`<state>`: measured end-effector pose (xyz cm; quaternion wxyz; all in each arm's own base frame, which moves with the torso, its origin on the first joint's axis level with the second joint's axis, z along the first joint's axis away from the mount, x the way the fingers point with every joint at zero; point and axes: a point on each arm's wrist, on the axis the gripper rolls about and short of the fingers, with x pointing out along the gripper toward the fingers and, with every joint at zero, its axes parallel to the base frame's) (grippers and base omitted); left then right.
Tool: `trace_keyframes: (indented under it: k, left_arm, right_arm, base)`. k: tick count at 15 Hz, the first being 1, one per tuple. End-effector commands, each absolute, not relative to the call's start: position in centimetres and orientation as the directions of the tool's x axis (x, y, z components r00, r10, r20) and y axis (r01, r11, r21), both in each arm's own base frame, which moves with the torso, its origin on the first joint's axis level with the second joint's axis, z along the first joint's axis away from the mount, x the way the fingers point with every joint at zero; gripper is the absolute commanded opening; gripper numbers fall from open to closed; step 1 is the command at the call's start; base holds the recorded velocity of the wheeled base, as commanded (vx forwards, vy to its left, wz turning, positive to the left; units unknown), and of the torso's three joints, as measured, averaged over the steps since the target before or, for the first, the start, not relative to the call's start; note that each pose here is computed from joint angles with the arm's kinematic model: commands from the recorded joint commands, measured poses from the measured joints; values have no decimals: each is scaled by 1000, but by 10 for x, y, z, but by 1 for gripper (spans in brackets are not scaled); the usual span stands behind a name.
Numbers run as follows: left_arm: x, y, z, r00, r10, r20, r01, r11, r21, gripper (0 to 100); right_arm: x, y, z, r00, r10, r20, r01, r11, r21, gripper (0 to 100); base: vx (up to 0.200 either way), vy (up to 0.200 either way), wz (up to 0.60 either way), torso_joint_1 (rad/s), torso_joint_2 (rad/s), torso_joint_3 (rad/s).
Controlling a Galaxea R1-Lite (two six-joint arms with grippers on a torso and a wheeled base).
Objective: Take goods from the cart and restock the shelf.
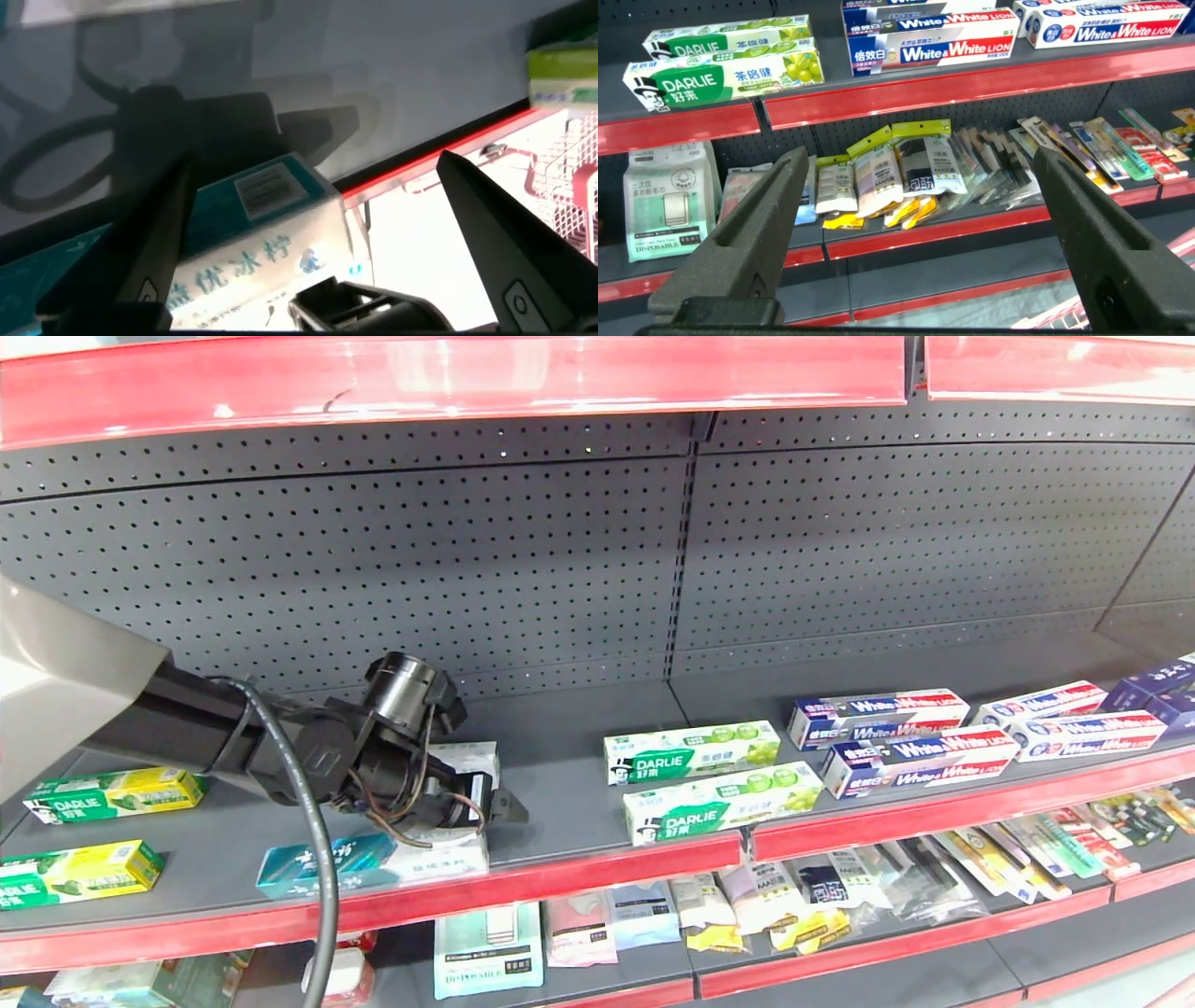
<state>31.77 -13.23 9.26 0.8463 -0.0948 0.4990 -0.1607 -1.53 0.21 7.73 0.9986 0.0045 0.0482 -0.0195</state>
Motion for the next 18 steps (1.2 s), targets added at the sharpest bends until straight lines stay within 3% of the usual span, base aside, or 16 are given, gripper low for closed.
trace_keyframes:
  k: [1, 6, 10, 12, 15, 17, 18]
  left_arm:
    - [319, -132, 98, 468, -371, -802, 182, 929, -324, 100]
    - [312, -128, 120, 524, -390, -757, 210, 921, -329, 100]
    - [281, -115, 147, 580, -396, -712, 227, 918, -325, 100]
    - [252, -102, 158, 640, -347, -686, 200, 937, -288, 100]
    - [197, -69, 185, 727, -340, -597, 193, 935, -297, 100]
    - [159, -49, 192, 782, -326, -532, 204, 939, -277, 100]
    - [136, -39, 186, 794, -321, -517, 210, 942, -262, 100]
  right_arm:
    - [-15, 2, 77, 994, -38, -98, 39, 999, 7, 100]
    - [-15, 2, 77, 994, -38, -98, 39, 999, 7, 100]
    - [-15, 2, 77, 994, -38, -98, 39, 999, 7, 100]
    - [-15, 2, 77, 994, -38, -98, 39, 999, 7, 100]
    - [-15, 2, 77, 994, -38, -98, 39, 999, 7, 100]
    - [-15, 2, 77, 994, -38, -98, 39, 999, 7, 100]
    - [-15, 2, 77, 994, -38, -98, 39, 999, 7, 100]
  base:
    - [0, 0, 0, 0, 0, 0]
    - [0, 0, 0, 0, 0, 0]
    - [0, 0, 0, 0, 0, 0]
    - [0, 0, 0, 0, 0, 0]
    - [0, 0, 0, 0, 0, 0]
    - [0, 0, 0, 0, 0, 0]
    - [0, 0, 0, 0, 0, 0]
